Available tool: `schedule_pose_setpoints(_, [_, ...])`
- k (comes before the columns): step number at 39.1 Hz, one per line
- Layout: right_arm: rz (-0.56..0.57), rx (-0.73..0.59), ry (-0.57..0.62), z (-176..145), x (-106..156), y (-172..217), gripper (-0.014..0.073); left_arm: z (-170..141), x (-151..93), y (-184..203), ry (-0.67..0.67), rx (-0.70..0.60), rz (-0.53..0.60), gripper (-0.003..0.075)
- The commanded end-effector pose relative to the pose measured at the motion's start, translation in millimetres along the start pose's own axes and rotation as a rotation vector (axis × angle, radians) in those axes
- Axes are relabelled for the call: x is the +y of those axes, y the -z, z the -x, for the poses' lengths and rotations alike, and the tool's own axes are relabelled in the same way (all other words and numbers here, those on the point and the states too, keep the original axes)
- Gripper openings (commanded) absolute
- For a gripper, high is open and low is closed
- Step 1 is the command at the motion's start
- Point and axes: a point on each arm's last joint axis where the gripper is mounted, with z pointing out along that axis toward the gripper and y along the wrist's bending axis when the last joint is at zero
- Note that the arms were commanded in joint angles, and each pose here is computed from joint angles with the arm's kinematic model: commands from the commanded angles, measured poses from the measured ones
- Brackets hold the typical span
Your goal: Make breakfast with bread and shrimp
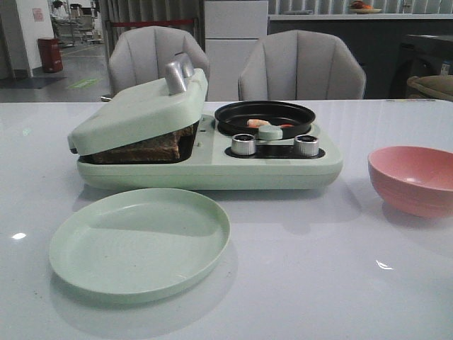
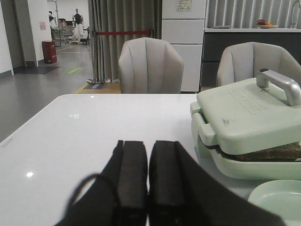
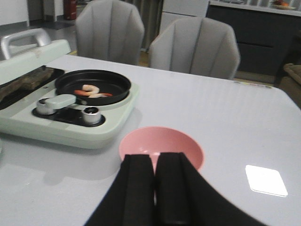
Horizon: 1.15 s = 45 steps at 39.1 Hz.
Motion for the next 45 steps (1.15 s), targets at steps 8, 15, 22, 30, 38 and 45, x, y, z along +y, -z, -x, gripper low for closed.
schedule_pose_setpoints(8, [-0.069, -0.184, -0.025, 2.8, -3.7, 10.1, 0.0165, 2.0, -0.8, 1.0, 0.010, -0.081, -0.012, 0.0114])
schedule_pose_setpoints(15, [-0.062, -0.186, -0.026, 2.9, -3.3, 10.4, 0.0165, 1.9, -0.8, 0.9, 0.010, -0.079, -0.012, 0.0114])
schedule_pose_setpoints(22, [-0.063, -0.185, -0.026, 2.8, -3.4, 10.4, 0.0165, 1.9, -0.8, 0.9, 0.010, -0.079, -0.012, 0.0114])
schedule_pose_setpoints(30, [-0.063, -0.185, -0.026, 2.8, -3.4, 10.4, 0.0165, 1.9, -0.8, 0.9, 0.010, -0.079, -0.012, 0.0114])
schedule_pose_setpoints(38, [-0.063, -0.185, -0.026, 2.8, -3.4, 10.4, 0.0165, 1.9, -0.8, 0.9, 0.010, -0.079, -0.012, 0.0114])
schedule_pose_setpoints(45, [-0.063, -0.185, -0.026, 2.8, -3.4, 10.4, 0.0165, 1.9, -0.8, 0.9, 0.010, -0.079, -0.012, 0.0114])
